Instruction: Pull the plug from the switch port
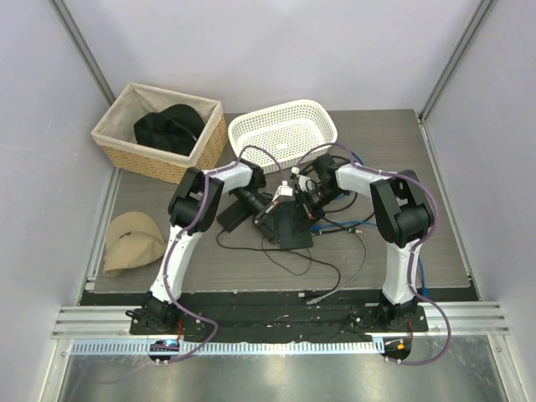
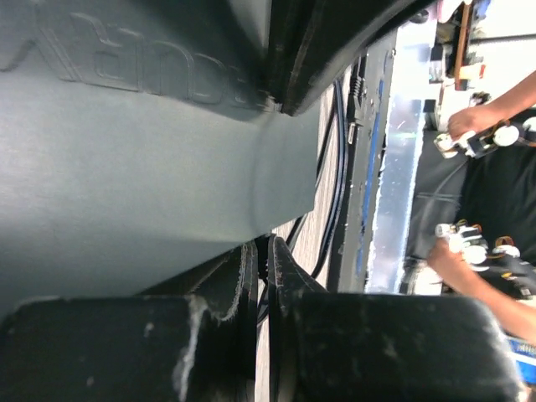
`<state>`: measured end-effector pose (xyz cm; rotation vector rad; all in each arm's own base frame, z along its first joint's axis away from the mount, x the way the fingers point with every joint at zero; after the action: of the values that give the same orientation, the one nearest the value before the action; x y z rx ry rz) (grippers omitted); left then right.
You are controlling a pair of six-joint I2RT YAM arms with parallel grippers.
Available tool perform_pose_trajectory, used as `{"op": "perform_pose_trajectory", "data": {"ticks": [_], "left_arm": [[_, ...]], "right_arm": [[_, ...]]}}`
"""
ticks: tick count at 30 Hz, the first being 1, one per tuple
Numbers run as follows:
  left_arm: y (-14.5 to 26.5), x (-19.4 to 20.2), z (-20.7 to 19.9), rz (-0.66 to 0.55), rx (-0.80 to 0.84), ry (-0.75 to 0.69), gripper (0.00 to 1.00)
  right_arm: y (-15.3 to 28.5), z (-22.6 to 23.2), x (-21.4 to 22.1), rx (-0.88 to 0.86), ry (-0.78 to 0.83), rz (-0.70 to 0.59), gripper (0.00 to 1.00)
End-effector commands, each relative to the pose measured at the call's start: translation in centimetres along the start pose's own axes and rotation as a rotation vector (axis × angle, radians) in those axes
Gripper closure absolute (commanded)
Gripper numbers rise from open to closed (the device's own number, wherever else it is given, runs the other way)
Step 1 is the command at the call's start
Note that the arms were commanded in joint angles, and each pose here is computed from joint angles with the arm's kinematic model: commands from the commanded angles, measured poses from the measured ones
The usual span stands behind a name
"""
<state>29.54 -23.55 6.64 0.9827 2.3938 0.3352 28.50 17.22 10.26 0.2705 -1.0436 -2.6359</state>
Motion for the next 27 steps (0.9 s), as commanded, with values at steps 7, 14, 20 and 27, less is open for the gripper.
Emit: {"op": "perform_pose_trajectory", "data": {"ticks": [7,14,20,27], "left_arm": [[1.4,2.3,-3.5,0.114,-0.043,0.126,1.0],[2.4,2.4,-4.9,0.064,-0.128,0.072,1.0],[6.7,-0.9,-9.9,-0.011,-0.311,-0.112,1.0],[17.6,-1.4,-17.2,-0.032,-0.711,-0.301,1.0]], "right_arm": [[-1.5,-4.9,1.1,0.343,0.083,0.06,0.99],[-1.2,-4.5,0.9,0.335,0.093,0.048,0.99],[2.2,-0.7,-1.4,0.257,0.182,-0.105,0.98],[12.2,5.9,-4.3,0.371,0.423,-0.536,0.62]]}}
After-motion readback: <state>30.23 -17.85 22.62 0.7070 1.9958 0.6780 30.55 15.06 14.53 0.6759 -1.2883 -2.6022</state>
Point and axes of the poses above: each gripper's point midway between its finger pads, its own y axis back along the fingers, its own z axis along the line the jaws close on, x = y × z, the point moved 10 cm from there along y, back along the fingers, and after that the axes turned 5 degrees about -y, right-handed, at the moved point
